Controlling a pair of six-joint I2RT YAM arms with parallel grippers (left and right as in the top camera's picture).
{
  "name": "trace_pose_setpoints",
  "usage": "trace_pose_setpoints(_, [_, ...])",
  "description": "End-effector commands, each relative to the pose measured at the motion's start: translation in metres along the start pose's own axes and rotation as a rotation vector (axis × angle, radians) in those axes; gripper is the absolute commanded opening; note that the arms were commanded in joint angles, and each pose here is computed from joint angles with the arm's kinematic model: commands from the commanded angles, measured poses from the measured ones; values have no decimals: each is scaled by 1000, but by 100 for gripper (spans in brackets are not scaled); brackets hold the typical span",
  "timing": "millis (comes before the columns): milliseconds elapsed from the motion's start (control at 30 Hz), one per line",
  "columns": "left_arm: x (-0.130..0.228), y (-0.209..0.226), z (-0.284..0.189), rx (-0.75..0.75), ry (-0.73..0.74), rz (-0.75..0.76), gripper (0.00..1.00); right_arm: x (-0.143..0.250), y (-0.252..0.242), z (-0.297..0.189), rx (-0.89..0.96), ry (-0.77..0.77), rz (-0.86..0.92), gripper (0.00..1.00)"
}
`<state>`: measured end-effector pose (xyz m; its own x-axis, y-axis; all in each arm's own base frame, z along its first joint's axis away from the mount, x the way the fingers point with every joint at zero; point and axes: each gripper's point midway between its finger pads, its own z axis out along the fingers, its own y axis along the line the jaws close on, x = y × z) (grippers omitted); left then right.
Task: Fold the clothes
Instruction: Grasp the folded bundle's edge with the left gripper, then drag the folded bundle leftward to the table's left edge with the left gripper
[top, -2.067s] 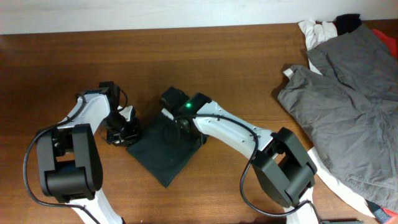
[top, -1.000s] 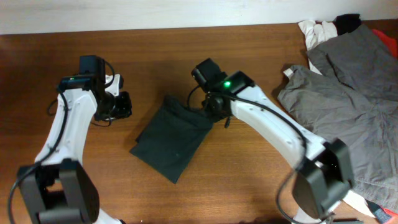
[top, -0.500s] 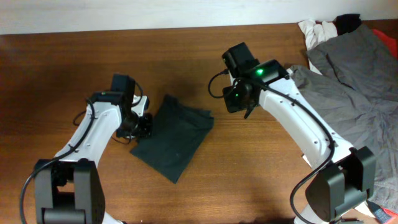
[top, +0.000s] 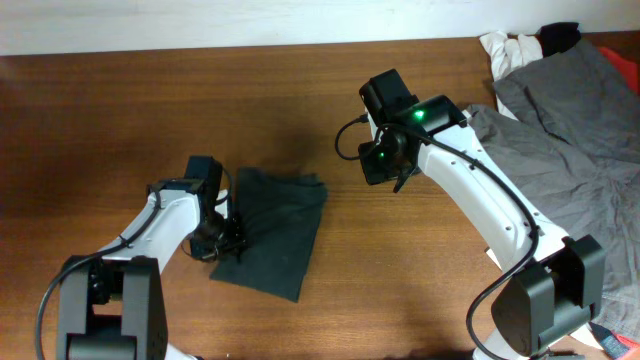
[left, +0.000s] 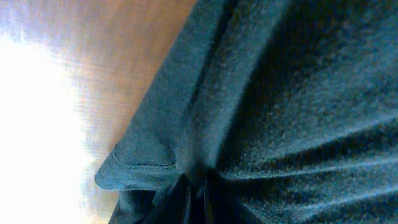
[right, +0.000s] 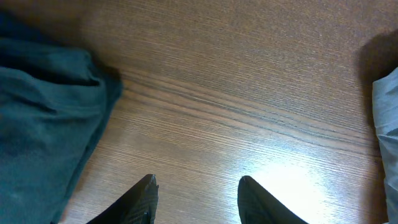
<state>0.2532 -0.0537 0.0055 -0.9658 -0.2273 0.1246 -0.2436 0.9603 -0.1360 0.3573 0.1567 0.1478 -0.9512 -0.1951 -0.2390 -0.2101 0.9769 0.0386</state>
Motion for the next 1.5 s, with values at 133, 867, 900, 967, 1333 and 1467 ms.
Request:
trace_pose_setpoints(133, [-12, -3, -25, 21, -154, -67, 25, -1, 0, -8, -5, -20, 6, 47])
trace_pose_setpoints(867, [-101, -44, -35, 112, -497, 365, 81, 0, 0, -8, -5, -17, 6, 47])
trace_pose_setpoints(900, [-108, -47, -33, 117, -517, 369, 81, 0, 0, -8, -5, -17, 6, 47])
trace_pose_setpoints(967, [-117, -49, -30, 122, -541, 372, 81, 0, 0, -8, -5, -16, 6, 47])
trace_pose_setpoints(1333, [-101, -61, 8, 234, -404, 384, 20, 0, 0, -8, -5, -16, 6, 47])
trace_pose_setpoints(1467, [-112, -47, -5, 231, -431, 338, 0, 3, -1, -8, -2, -5, 7, 47])
